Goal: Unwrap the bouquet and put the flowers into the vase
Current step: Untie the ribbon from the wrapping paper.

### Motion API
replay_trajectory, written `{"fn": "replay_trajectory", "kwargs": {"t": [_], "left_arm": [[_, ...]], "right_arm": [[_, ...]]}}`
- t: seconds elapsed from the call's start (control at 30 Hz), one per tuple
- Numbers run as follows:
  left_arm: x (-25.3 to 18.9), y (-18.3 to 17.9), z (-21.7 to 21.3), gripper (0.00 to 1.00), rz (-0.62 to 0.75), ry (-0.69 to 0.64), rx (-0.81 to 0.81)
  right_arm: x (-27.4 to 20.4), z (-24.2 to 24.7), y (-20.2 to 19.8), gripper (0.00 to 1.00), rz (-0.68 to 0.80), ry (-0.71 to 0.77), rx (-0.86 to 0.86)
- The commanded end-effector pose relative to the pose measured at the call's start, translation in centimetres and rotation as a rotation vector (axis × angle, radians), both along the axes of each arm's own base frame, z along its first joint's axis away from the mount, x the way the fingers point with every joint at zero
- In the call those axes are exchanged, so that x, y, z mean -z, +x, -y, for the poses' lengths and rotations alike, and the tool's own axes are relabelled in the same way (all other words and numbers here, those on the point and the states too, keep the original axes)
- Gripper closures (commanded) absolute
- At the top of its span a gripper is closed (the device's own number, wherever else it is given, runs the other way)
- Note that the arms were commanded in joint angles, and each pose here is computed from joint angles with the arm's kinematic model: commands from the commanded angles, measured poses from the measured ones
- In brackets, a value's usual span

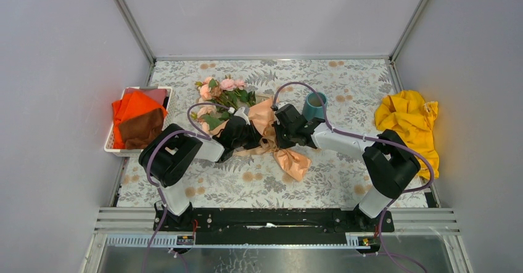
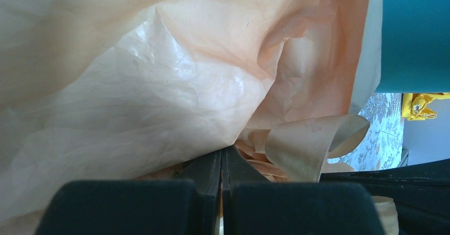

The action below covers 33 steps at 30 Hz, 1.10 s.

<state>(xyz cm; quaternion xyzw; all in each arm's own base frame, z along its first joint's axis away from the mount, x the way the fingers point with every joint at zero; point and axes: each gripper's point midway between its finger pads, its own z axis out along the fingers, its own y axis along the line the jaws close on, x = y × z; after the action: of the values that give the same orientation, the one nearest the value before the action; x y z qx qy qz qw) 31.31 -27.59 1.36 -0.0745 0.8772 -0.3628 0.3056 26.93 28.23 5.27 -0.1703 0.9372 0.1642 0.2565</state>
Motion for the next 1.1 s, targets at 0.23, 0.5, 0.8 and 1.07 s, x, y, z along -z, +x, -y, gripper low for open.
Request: {"fn": "replay_trajectory", "kwargs": {"t": [0.23,0.5,0.8,1.07], "left_arm": [[6.5,-4.6,-4.3,1.00,-0.211,0.213,-0.012],[6.6,-4.6,-4.2,1.00,-0.213,0.213,-0.010],[6.4,-4.7,-4.3,1.00,-0.211,0.212,-0.014],[6.1,-4.8,-4.5,1.00,-0.205,0.212,-0.019]], "right_arm": [[-5.6,-1.2,1.3,1.00,0.113,0.079,0.021],[-9.6,-0.5,1.4,1.00,0.188,0.114,0.039],[-15.1,0.6,2.0,1.00,0.309,0.152,0.067],[-19.0,1.6,1.9,1.00,0.388,0.186,0.087]]}}
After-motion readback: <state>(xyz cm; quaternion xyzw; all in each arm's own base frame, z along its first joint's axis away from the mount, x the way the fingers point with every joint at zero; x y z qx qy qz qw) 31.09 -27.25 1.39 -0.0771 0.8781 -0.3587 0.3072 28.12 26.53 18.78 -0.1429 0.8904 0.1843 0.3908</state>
